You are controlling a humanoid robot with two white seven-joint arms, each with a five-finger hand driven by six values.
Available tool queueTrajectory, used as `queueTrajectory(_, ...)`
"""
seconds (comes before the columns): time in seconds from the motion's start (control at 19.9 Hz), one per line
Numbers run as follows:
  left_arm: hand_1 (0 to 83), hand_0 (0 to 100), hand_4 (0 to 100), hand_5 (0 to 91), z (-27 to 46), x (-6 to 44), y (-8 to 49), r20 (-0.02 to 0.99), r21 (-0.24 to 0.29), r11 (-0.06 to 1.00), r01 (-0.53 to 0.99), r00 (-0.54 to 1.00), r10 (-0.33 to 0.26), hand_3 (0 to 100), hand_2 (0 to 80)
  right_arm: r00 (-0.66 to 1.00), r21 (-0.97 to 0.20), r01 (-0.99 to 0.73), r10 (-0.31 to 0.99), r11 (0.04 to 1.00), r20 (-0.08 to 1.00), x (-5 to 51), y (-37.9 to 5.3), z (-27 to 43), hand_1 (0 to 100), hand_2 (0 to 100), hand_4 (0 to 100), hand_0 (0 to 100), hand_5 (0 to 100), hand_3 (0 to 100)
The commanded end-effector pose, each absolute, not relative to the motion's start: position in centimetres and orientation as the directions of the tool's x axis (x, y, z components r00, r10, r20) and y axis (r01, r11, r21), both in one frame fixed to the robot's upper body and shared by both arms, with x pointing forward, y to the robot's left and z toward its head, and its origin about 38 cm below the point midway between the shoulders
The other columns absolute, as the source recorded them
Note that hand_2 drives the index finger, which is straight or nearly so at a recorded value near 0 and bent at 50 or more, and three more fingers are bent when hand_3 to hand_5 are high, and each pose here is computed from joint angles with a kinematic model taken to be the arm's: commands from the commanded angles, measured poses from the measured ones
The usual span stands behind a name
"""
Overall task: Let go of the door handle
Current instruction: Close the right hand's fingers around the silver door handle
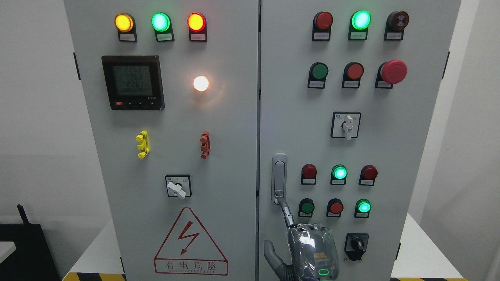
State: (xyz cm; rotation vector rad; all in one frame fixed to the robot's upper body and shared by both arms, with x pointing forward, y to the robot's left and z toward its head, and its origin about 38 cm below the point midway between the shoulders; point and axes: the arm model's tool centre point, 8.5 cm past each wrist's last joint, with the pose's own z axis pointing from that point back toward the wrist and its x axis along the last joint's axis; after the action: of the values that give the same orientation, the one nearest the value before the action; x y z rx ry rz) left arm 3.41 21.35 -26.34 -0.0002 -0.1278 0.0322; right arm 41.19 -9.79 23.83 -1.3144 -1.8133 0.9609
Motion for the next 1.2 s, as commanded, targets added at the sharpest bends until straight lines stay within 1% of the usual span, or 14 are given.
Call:
queueTrajectory(0.0,38.9,12,0,0.0,-26.34,3.74,21.34,0.137,0.000,1.000,-0.005,0.990,0.005,0,0.0,-0.249,-0.872,0.440,0.962,0.213,0.110,41.16,-9.72,23.40,36,2,100,41,100,100)
queueTrajectory(0.8,38.9,12,0,0.0,-26.34,3.74,21.34,0.137,0.000,1.000,-0.005,0.990,0.005,0,0.0,-0.256,-0.867,0.449,0.961,0.217,0.108,41.02,-9.78,23.57,36,3,100,40,100,100)
queueTrajectory(1.15,38.9,12,0,0.0,-26.34,3.74,21.34,0.137,0.000,1.000,-0.005,0.990,0.005,0,0.0,-0.267,-0.844,0.485,0.958,0.227,0.104,40.83,-9.70,24.07,35,9,100,40,99,100)
